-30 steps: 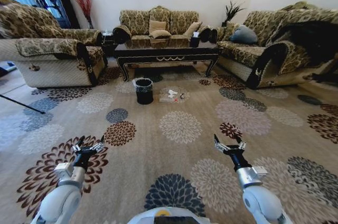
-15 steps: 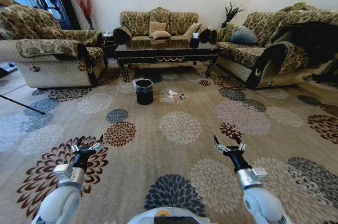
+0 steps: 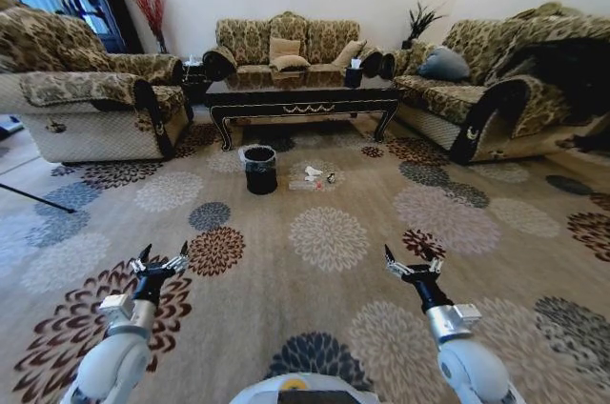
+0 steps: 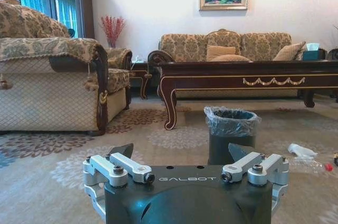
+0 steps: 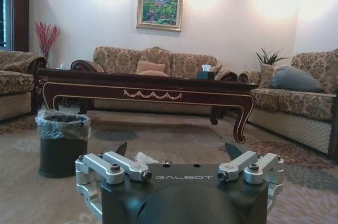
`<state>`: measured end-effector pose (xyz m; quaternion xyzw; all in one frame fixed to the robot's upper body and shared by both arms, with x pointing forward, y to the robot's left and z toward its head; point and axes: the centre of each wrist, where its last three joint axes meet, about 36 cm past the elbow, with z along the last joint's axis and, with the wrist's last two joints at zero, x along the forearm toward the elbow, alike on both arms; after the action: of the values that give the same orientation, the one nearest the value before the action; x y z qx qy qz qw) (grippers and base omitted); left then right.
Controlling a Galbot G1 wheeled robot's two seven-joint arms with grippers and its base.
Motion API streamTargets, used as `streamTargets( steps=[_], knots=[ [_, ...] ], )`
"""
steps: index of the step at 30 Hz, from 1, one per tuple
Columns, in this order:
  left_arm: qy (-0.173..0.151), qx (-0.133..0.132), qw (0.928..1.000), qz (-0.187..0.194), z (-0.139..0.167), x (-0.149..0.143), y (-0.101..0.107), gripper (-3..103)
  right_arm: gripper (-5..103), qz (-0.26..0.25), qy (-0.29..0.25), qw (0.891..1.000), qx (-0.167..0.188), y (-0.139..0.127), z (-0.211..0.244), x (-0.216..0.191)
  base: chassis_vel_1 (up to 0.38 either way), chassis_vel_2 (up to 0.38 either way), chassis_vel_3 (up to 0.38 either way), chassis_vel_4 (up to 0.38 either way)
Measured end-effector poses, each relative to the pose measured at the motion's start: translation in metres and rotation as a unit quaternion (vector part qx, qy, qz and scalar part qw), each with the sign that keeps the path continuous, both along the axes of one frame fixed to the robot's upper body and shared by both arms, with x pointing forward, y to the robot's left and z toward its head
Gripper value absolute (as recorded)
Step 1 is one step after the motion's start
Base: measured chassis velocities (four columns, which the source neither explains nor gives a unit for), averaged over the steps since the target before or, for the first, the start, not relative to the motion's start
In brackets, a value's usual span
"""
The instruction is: Move to the front of the table and pick up the trash from the floor, then place it into the trash bin.
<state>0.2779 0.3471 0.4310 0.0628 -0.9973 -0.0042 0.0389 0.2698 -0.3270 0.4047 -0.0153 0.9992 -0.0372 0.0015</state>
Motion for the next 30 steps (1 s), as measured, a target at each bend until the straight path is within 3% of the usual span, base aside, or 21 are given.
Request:
streamTargets(
  steps=[30],
  knots=[
    [0.002,0.003,1.0,0.0,-0.0038,0.0039,0.0001,100,100,-0.005,0.008,1.0,0.0,0.0021,-0.0037,-0.0034,-0.202,0.204,0.203,-0.206]
  ],
)
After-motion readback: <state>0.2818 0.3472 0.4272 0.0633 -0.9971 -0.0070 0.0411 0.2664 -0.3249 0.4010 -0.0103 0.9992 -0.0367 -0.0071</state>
